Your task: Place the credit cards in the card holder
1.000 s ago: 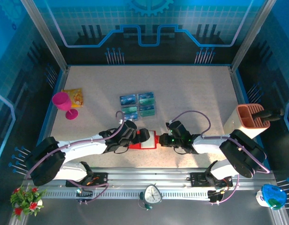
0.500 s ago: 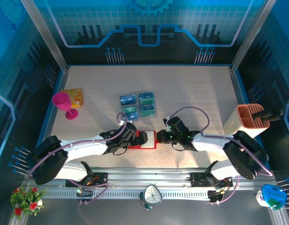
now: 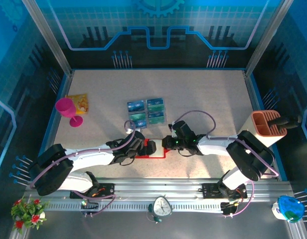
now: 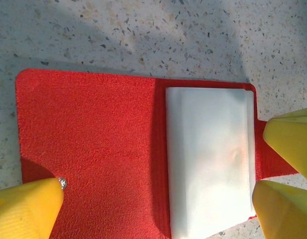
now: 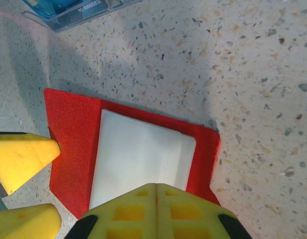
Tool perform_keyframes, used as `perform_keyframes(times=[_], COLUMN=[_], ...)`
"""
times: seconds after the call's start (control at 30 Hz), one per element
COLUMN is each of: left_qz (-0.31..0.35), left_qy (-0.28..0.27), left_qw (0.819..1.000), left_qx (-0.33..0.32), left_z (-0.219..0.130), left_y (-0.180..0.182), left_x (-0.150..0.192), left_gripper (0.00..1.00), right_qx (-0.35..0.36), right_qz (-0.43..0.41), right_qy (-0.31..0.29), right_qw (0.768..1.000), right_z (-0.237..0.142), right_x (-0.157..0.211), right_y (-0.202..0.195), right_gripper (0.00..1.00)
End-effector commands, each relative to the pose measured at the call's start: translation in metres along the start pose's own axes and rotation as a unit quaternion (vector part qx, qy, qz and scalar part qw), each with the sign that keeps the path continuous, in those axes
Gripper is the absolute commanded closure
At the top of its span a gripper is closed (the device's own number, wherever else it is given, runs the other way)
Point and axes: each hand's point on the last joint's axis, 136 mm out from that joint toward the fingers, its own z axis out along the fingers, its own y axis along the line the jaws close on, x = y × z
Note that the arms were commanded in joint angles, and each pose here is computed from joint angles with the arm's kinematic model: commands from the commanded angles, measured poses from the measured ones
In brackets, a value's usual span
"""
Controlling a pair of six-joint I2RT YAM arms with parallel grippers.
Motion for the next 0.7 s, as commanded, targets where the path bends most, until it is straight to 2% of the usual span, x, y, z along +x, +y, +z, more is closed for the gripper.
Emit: perform_keyframes(times=[0.0, 0.67], left_qz=[0.013, 0.047], left_qy=[0.005, 0.021], left_qw=[0.999, 0.996], left_qx=[-0.029, -0.076], left_z=[0.006, 0.008], left_y=[0.018, 0.03], left_x=[0.006, 0.008], left_gripper=[0.01, 0.01], right_qx=[-0.004, 0.004], right_qz=[-0.014, -0.017], right_qy=[0.009, 0.045], right_qw=[1.0, 0.999], right_z=[0.004, 0.025], right_x=[-0.001, 0.009], right_y=[0.006, 0.003], right_gripper=[1.0, 1.0])
